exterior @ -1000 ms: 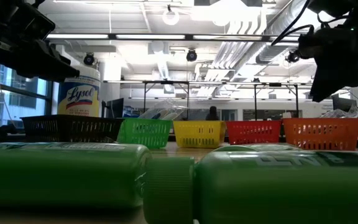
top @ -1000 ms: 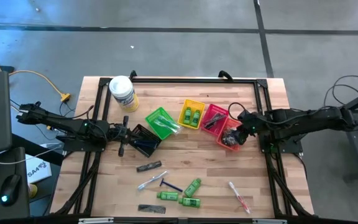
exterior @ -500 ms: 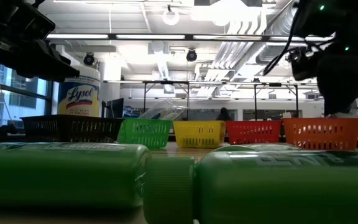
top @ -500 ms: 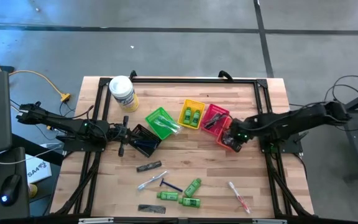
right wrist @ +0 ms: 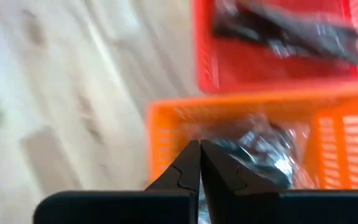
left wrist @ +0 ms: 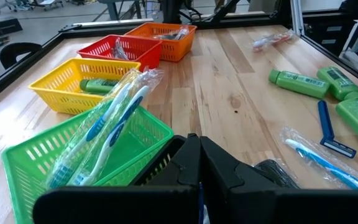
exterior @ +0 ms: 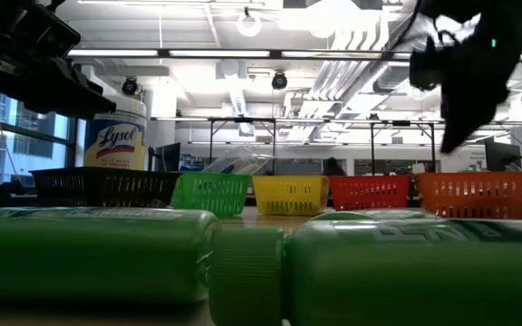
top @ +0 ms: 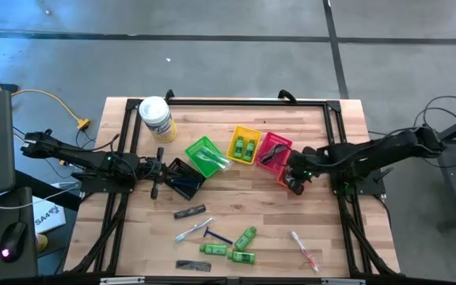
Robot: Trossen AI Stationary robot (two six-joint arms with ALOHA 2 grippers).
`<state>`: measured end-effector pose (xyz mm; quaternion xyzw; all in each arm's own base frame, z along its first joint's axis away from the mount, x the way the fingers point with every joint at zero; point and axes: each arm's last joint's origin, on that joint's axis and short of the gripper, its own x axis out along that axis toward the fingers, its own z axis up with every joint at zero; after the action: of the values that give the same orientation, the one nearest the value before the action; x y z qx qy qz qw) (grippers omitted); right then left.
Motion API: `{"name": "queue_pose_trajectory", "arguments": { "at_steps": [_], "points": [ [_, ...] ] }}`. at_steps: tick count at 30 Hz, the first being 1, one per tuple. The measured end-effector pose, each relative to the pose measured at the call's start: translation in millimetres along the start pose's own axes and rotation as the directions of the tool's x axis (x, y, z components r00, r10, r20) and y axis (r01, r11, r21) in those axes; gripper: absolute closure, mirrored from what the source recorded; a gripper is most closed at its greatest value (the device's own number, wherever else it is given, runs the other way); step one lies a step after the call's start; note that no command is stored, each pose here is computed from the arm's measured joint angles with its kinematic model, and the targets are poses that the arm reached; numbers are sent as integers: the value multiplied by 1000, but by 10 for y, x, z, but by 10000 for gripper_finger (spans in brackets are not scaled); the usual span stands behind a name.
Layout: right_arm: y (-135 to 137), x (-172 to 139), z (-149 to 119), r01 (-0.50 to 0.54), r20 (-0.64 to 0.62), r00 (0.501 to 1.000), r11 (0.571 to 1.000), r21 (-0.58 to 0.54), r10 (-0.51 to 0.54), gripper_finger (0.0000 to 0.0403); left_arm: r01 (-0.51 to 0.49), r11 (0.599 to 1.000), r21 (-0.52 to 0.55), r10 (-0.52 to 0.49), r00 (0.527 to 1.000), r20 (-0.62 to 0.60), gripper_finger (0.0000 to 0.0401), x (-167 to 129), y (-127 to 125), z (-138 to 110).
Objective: Pick & Place Travel size toiletries
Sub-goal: Put the green shampoo into the yellow bin
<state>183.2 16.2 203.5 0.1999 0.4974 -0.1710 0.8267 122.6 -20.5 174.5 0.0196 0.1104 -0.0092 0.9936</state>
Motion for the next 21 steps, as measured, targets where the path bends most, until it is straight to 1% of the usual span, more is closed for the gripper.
{"name": "queue_pose_trajectory", "arguments": {
  "at_steps": [3,5,6,7,9,11,12,15,18,19,21],
  "points": [
    [74,-175,64,-56,61,996,998,-38,58,399,0,1000,0,0,1000,0,401,0,0,0],
    [156,-306,93,-104,149,981,985,-141,125,399,0,1000,0,0,1000,0,401,0,0,0],
    [230,-379,111,-151,217,956,964,-218,199,399,0,1000,0,0,1000,0,401,0,0,0],
    [312,-467,122,-194,290,914,933,-303,285,399,0,1000,0,0,1000,0,401,0,0,0],
    [428,-670,85,-236,408,802,859,-455,437,399,0,1000,0,0,1000,0,401,0,0,0],
    [468,-846,2,-214,478,713,809,-547,512,399,0,1000,0,0,1000,0,401,0,0,0],
    [464,-914,-42,-191,508,683,800,-569,525,399,0,1000,0,0,1000,0,401,0,0,0],
    [389,-993,-211,-147,557,638,794,-590,532,399,0,1000,1,0,1000,-1,401,0,0,-1],
    [316,-1005,-333,-168,596,569,790,-590,566,399,0,1000,12,0,1000,-2,401,0,1,-2],
    [296,-984,-374,-177,601,553,786,-592,577,399,0,1000,20,0,1000,-2,401,0,0,-2],
    [235,-922,-451,-166,616,538,789,-592,575,399,0,1000,25,0,1000,-2,401,0,0,-2]
  ]
}}
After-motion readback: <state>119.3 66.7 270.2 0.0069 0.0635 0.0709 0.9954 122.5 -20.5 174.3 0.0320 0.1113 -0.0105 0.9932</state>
